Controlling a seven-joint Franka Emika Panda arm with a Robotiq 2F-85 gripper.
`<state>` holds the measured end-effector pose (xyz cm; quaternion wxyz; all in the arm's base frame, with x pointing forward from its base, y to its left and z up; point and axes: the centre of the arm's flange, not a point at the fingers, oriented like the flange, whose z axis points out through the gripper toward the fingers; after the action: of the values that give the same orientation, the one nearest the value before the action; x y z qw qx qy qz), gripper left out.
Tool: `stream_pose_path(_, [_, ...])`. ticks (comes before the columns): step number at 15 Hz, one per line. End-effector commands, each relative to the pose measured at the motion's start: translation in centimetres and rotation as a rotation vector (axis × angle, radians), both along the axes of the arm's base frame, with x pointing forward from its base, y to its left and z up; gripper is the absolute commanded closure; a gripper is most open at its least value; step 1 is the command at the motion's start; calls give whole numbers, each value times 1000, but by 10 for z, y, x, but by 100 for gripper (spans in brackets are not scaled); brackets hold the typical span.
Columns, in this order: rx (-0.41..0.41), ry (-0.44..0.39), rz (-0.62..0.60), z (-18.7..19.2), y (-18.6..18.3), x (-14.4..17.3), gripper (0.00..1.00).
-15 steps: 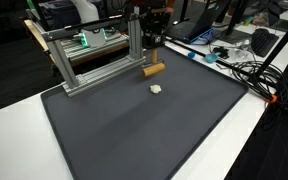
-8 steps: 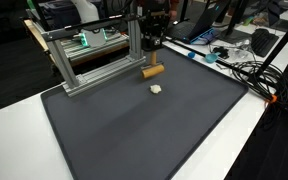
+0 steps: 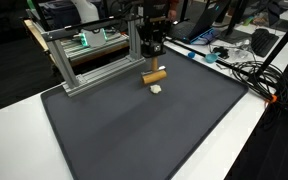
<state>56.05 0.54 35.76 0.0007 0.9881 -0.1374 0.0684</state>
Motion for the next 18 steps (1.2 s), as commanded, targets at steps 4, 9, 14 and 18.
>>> stream_pose_path(4, [-13,-19,-26,8,3,40,79])
stream_pose_path(9, [-1,51,-4,-19,14,49,79])
stream_pose_path(14, [-7,127,-22,-54,28,55,79])
stream_pose_path(18, [10,184,-72,-73,25,48,79])
